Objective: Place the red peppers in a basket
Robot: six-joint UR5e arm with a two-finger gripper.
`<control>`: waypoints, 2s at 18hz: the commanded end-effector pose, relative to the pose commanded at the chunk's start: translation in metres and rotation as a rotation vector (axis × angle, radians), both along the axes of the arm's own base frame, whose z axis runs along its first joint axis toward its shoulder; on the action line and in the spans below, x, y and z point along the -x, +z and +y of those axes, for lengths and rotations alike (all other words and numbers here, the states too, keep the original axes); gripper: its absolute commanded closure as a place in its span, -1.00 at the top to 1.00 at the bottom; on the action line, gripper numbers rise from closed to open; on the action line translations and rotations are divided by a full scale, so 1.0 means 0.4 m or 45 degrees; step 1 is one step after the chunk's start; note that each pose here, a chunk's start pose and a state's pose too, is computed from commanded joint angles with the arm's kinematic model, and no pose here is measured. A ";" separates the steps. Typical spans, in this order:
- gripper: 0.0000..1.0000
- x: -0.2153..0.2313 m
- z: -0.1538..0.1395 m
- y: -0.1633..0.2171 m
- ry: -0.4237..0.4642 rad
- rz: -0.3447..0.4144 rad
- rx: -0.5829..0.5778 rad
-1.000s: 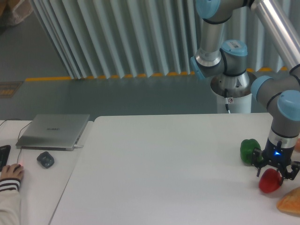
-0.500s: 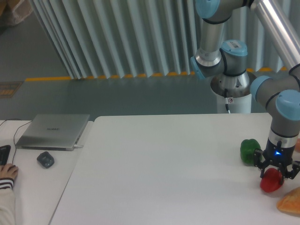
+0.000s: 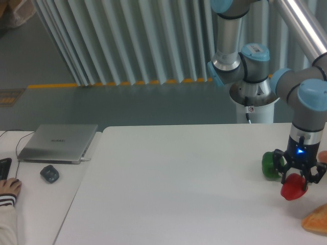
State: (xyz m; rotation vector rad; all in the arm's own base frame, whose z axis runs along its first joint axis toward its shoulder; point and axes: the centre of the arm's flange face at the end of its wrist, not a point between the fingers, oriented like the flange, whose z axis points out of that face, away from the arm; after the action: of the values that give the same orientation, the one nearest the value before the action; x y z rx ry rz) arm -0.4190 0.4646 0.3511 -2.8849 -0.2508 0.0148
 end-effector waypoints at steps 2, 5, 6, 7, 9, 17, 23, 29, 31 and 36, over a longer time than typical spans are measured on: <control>-0.12 0.064 -0.058 0.013 0.060 0.013 -0.008; -0.12 0.189 -0.166 0.061 0.109 0.075 -0.032; -0.12 0.253 -0.224 0.088 0.157 0.104 -0.048; -0.12 0.307 -0.285 0.109 0.190 0.126 -0.065; -0.12 0.380 -0.389 0.128 0.218 0.149 -0.106; -0.12 0.527 -0.660 0.022 -0.128 0.231 -0.018; 0.79 0.553 -0.694 0.007 -0.199 0.255 -0.003; 1.00 0.510 -0.641 0.061 -0.227 0.284 -0.003; 1.00 0.450 -0.570 0.105 -0.287 0.292 0.037; 1.00 0.258 -0.383 0.196 -0.484 0.197 0.053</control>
State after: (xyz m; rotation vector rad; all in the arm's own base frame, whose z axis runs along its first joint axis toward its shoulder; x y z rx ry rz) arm -0.5222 0.3115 0.4294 -2.9031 0.3299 0.1758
